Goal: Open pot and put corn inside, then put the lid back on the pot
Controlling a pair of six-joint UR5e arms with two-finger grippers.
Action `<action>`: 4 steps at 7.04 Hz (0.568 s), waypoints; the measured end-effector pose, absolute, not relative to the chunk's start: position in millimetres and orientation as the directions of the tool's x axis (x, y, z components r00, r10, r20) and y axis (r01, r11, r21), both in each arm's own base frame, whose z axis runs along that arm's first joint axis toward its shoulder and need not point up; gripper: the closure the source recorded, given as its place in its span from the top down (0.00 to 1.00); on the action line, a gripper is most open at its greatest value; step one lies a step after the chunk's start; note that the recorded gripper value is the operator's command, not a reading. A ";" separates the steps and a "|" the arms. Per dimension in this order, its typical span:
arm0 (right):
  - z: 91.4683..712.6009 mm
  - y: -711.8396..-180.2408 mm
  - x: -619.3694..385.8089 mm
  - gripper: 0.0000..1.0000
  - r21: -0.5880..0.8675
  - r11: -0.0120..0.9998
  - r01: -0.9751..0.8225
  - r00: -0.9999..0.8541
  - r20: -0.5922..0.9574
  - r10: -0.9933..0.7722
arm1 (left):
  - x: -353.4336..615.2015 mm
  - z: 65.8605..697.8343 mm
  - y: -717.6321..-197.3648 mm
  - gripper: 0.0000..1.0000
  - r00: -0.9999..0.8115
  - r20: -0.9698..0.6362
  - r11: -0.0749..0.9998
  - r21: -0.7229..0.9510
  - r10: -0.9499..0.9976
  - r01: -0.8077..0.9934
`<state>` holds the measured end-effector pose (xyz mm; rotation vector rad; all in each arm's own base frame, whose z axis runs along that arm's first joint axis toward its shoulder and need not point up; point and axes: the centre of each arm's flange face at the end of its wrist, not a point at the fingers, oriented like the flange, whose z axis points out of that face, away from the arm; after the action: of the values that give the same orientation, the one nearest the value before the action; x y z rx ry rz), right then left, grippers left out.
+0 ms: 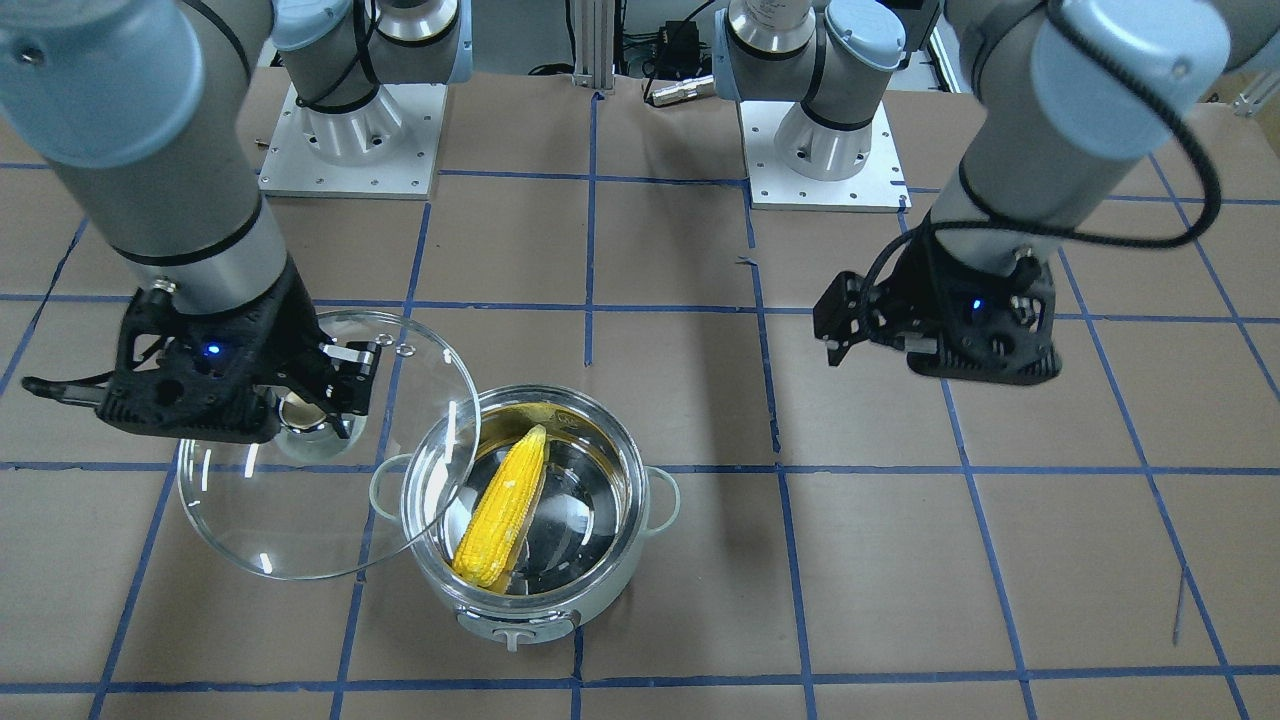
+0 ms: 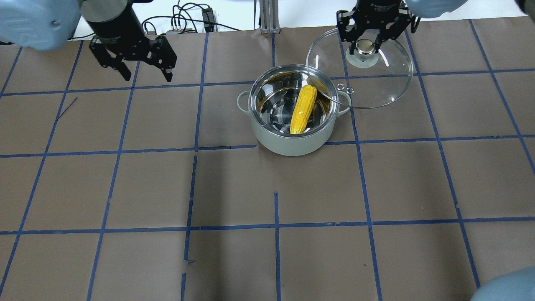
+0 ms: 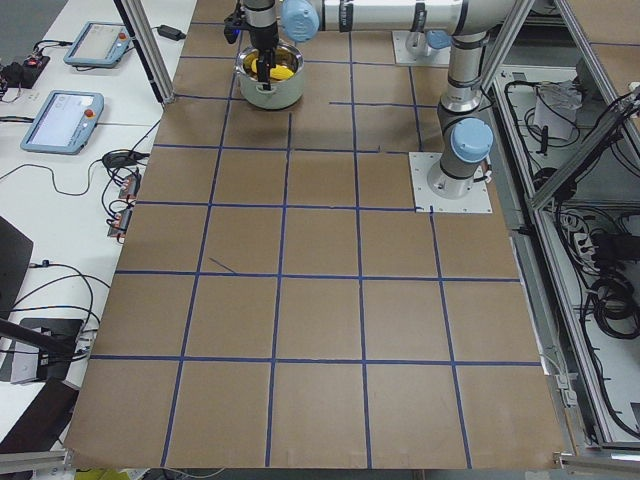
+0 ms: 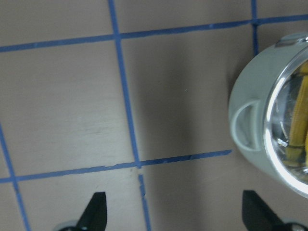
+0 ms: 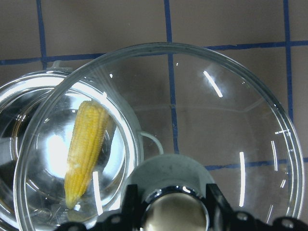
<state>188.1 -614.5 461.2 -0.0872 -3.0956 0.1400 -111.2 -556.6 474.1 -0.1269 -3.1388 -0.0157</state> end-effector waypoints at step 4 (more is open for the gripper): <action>415.3 -603.4 262.5 0.11 -0.075 0.996 0.046 -0.998 0.039 0.049 | -109.6 535.6 -519.8 1.00 -0.998 -0.020 0.998 -0.001 0.057 0.057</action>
<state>262.5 -603.4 415.3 -0.0743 -3.0978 0.1153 -109.6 -519.8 535.6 -0.0900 -3.1600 0.0017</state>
